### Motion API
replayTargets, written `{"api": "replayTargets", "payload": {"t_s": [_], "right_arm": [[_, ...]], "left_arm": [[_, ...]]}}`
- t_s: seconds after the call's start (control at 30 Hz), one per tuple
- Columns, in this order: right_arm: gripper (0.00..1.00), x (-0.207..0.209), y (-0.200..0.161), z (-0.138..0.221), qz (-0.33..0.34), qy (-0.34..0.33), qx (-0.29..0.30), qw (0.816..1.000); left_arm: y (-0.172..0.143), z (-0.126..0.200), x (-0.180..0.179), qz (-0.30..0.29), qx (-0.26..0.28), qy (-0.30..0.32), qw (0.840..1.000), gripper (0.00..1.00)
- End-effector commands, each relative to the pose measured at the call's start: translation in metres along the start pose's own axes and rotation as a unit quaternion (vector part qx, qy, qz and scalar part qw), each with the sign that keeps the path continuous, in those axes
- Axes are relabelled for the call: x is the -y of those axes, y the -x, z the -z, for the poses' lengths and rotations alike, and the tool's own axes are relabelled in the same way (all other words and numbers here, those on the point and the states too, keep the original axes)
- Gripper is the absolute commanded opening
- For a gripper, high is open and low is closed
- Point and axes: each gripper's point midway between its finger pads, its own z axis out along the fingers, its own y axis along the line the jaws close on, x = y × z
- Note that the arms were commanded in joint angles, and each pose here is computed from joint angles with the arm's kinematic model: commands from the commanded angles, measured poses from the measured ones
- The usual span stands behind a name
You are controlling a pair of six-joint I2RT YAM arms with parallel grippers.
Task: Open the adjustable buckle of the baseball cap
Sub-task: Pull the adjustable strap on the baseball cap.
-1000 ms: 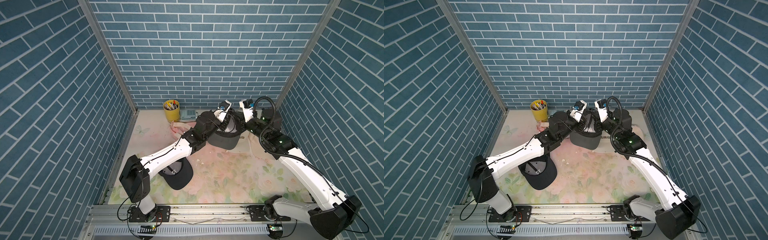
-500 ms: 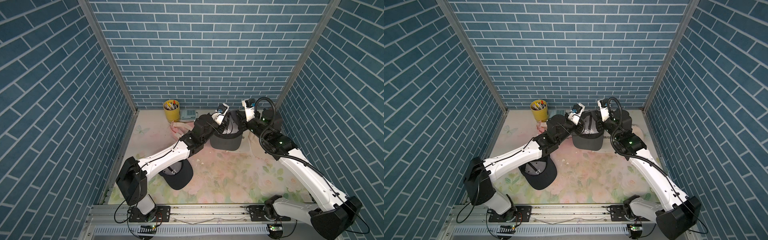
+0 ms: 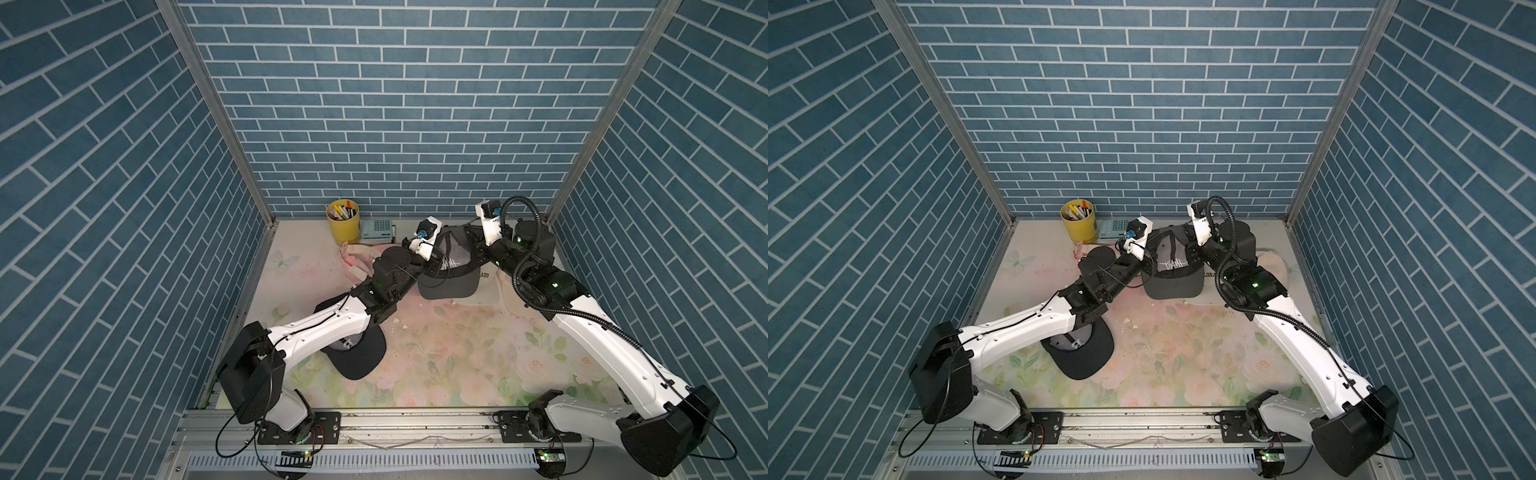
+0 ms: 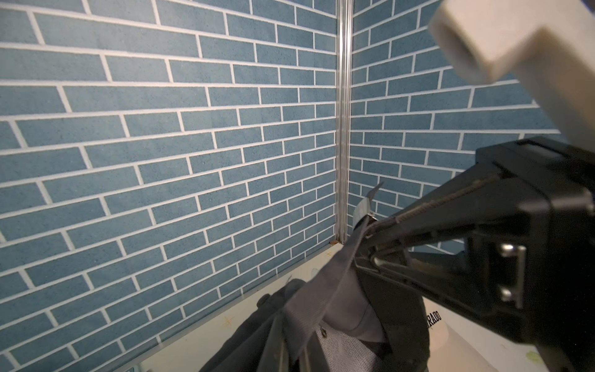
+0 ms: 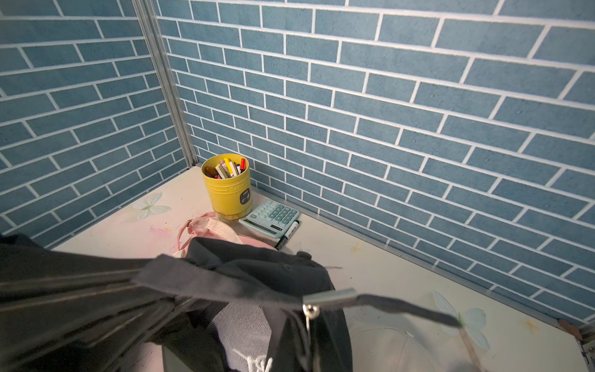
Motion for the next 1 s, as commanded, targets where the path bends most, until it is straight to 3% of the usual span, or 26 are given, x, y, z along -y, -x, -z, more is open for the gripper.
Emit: {"api": "replayTargets", "payload": {"t_s": [0.0,0.27,0.43,0.5,0.67,0.97], "right_arm": [[0.00,0.027,0.011,0.004,0.011,-0.055,0.015,0.998],[0.00,0.061,0.018,0.014,0.012,-0.153,0.023,0.988],[0.00,0.056,0.020,0.010,0.009,-0.136,0.034,0.990],[0.00,0.041,0.021,0.007,0.024,-0.094,0.039,0.994],[0.00,0.009,0.017,0.001,0.077,-0.025,0.025,0.996],[0.00,0.010,0.010,-0.002,0.083,-0.032,0.006,0.996]], "left_arm": [[-0.001,-0.010,-0.011,-0.018,-0.027,0.004,0.999,0.08],[-0.027,0.010,0.009,-0.059,-0.043,-0.050,0.996,0.06],[-0.044,0.012,0.013,-0.075,-0.065,-0.064,0.993,0.10],[-0.046,0.009,0.012,-0.075,-0.076,-0.059,0.993,0.18],[-0.021,-0.005,0.009,-0.053,-0.053,-0.042,0.996,0.44],[0.016,-0.016,0.030,-0.033,-0.008,-0.073,0.997,0.49]]}}
